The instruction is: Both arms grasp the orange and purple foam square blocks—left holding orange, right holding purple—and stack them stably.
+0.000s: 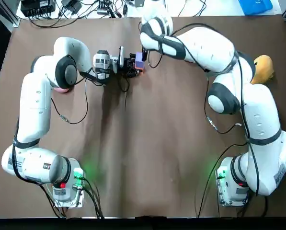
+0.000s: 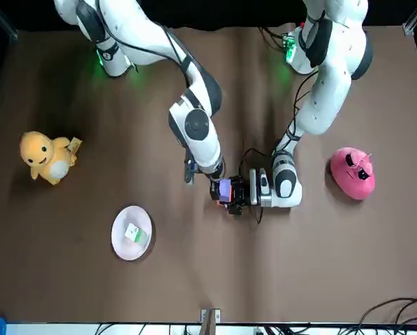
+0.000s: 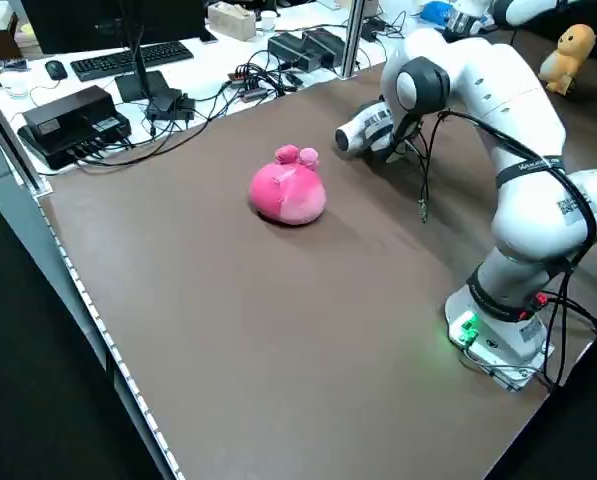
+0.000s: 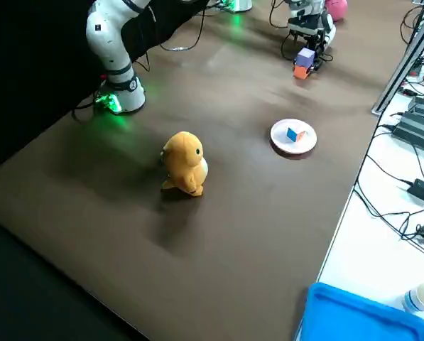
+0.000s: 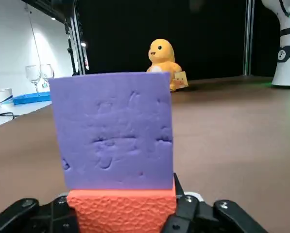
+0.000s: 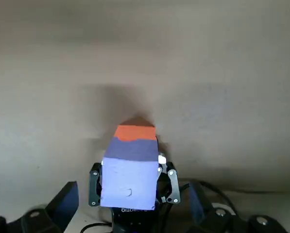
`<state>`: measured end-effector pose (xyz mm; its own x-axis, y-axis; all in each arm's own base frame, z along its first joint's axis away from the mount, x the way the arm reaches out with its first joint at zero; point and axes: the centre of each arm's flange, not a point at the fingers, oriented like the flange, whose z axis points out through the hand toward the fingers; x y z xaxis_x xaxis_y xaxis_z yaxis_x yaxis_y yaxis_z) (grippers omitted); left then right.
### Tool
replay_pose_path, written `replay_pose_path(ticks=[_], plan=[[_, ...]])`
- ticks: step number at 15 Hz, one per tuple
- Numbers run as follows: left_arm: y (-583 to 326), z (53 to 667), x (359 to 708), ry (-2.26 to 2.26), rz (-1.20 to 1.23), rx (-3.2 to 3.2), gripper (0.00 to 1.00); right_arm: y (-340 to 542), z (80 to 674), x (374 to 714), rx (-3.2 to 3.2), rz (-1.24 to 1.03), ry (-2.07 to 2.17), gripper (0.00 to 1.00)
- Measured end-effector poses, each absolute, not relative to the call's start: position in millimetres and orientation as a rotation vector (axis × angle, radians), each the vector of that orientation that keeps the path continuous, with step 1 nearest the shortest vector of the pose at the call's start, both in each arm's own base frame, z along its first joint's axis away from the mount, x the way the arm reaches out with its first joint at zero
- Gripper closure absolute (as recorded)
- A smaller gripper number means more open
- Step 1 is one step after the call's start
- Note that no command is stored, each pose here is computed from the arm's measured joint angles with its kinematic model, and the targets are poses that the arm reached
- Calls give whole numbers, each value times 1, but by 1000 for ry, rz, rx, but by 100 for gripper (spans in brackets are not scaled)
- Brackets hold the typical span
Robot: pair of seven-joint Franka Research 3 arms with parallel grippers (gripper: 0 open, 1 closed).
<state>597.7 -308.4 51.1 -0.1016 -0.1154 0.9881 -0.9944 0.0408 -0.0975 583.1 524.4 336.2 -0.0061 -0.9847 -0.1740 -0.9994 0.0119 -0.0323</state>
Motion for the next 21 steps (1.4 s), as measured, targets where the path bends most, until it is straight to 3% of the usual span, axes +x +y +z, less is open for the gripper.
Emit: replay_pose_path(ticks=[2,7,11,16,21], plan=[[-308,51,598,-1387,1198,1220,39,508,358,590,-2161,151,2098,0],[-303,49,600,-1396,1198,1239,0,451,427,611,-2340,173,1920,0],[-302,49,601,-1395,1200,1241,0,389,486,625,-2487,167,1729,0],[-280,55,611,-1389,1217,1215,0,305,511,649,-2736,181,1349,0],[-229,78,629,-1419,1248,1209,0,175,556,664,-2952,180,721,0]])
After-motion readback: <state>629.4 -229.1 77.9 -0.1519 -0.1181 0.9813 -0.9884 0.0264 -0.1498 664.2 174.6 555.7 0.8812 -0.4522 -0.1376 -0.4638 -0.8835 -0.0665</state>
